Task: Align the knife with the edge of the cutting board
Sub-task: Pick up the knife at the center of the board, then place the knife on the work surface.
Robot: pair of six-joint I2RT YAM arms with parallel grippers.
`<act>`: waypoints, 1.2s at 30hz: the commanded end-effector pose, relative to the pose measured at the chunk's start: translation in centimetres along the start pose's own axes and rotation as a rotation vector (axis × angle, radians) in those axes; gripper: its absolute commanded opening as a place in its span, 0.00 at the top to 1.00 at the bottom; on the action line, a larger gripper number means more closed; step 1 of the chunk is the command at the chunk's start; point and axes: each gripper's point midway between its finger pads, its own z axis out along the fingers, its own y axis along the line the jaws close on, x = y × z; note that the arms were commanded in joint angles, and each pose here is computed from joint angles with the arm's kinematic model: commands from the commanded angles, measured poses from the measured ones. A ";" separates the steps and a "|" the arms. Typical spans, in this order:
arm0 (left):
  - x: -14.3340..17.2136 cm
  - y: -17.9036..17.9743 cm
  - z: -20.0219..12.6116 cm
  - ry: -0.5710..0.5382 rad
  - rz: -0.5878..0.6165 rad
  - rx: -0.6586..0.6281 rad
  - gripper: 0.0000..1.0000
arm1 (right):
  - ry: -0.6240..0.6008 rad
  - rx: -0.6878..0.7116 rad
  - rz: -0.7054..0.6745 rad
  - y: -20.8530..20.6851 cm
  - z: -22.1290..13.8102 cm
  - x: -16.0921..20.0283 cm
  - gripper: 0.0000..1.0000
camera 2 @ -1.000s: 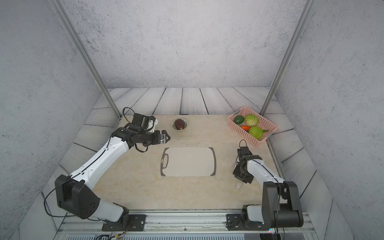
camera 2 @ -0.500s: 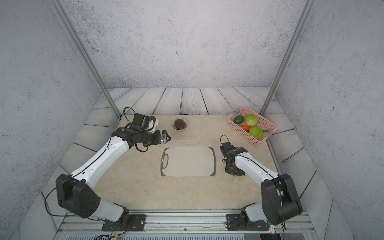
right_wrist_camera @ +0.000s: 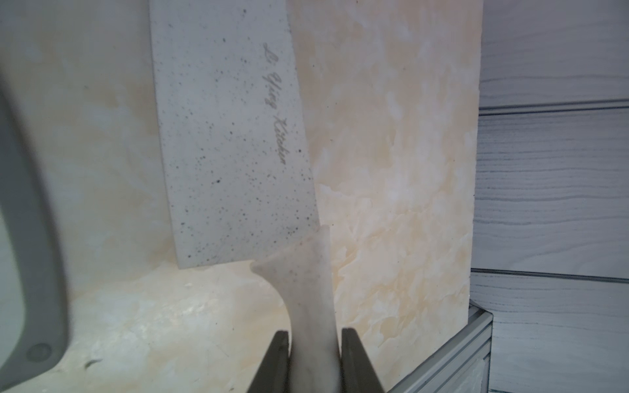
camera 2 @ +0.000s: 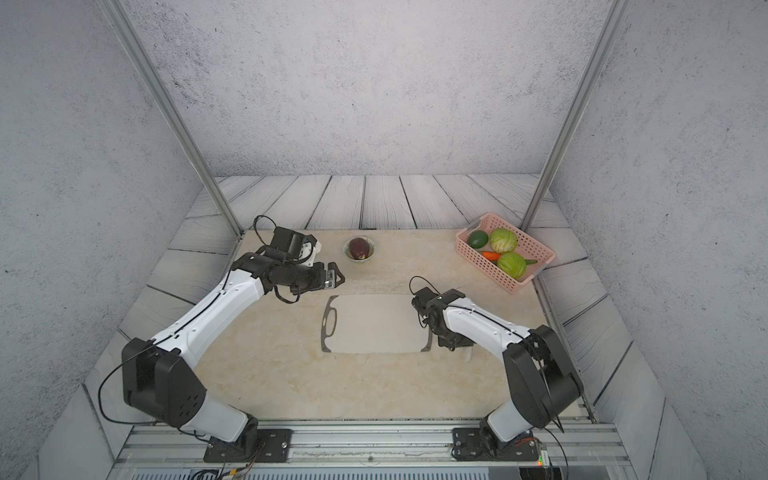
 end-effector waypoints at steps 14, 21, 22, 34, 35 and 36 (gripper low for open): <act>-1.3 1.8 -1.4 -0.048 -0.073 -0.062 0.02 | -0.138 0.263 -0.162 2.6 -2.2 -1.1 1.00; -2.5 4.3 -3.2 -0.124 -0.162 -0.112 0.02 | -0.203 0.355 -0.214 3.0 -3.7 -2.2 1.00; -2.6 4.5 -3.4 -0.132 -0.172 -0.117 0.02 | -0.207 0.362 -0.224 3.3 -3.8 -2.2 1.00; -3.1 5.9 -4.2 -0.162 -0.228 -0.123 0.02 | -0.251 0.472 -0.326 5.9 -5.6 -3.3 1.00; -3.1 6.0 -4.1 -0.161 -0.230 -0.124 0.02 | -0.255 0.476 -0.334 6.0 -5.7 -3.3 1.00; -3.1 6.0 -4.1 -0.160 -0.231 -0.122 0.02 | -0.262 0.484 -0.341 6.1 -5.9 -3.4 1.00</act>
